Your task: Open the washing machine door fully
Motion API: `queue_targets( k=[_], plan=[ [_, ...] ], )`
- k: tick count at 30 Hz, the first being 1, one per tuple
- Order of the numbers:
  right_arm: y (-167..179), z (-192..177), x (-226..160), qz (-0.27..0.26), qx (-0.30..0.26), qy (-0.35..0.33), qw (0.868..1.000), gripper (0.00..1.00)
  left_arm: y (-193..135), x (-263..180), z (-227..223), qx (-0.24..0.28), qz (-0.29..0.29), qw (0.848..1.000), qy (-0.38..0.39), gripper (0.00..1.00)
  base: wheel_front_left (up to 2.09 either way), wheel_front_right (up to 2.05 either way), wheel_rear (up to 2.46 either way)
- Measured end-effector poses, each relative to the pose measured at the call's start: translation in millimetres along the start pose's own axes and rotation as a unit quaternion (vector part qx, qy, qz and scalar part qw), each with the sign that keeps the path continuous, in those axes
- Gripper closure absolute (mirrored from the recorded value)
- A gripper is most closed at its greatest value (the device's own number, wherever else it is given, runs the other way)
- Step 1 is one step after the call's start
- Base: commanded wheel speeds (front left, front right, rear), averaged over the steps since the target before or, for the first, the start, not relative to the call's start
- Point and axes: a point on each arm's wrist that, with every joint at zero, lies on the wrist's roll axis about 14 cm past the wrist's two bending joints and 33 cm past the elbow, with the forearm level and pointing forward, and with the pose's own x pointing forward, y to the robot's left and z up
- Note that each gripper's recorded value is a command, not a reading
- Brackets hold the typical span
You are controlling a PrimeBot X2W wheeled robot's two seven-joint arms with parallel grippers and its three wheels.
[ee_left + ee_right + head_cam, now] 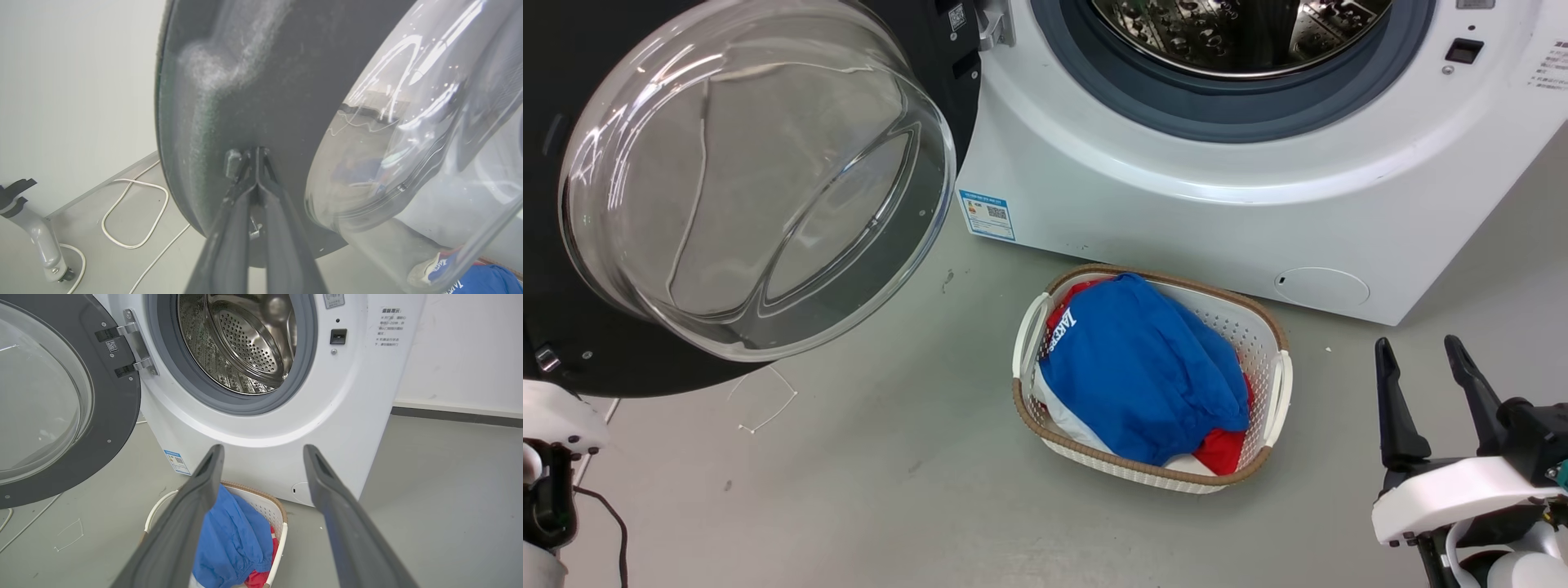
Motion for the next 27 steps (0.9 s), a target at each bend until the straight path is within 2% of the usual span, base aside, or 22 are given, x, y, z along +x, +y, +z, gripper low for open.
queue_targets(
  k=[9, 17, 21, 24, 27],
  plan=[
    [-0.8, 2.3, -9.7, -0.004, 0.001, -0.002, 1.0, 0.0, 0.3, -2.8, -0.3, -0.011, -0.004, 1.0, -0.008, 1.0, 0.0, 0.0, 0.0],
    [1.9, 7.7, -25.9, -0.005, 0.01, -0.01, 1.0, 0.0, -9.1, -28.7, -3.7, -0.028, -0.023, 0.999, -0.026, 1.0, 0.0, 0.0, 0.0],
    [4.5, 13.3, -36.9, -0.005, 0.01, -0.018, 1.0, 0.0, -27.0, -51.4, -6.3, -0.034, -0.047, 0.998, -0.039, 1.0, 0.0, 0.0, 0.0],
    [4.4, 17.1, -44.8, -0.008, 0.009, -0.023, 1.0, 0.0, -51.3, -71.7, -14.9, -0.023, -0.083, 0.996, -0.038, 1.0, 0.0, 0.0, 0.0],
    [3.0, 21.1, -49.9, -0.011, 0.007, -0.028, 1.0, 0.0, -81.4, -83.8, -11.4, -0.034, -0.122, 0.991, -0.042, 1.0, 0.0, 0.0, 0.0]
  ],
)
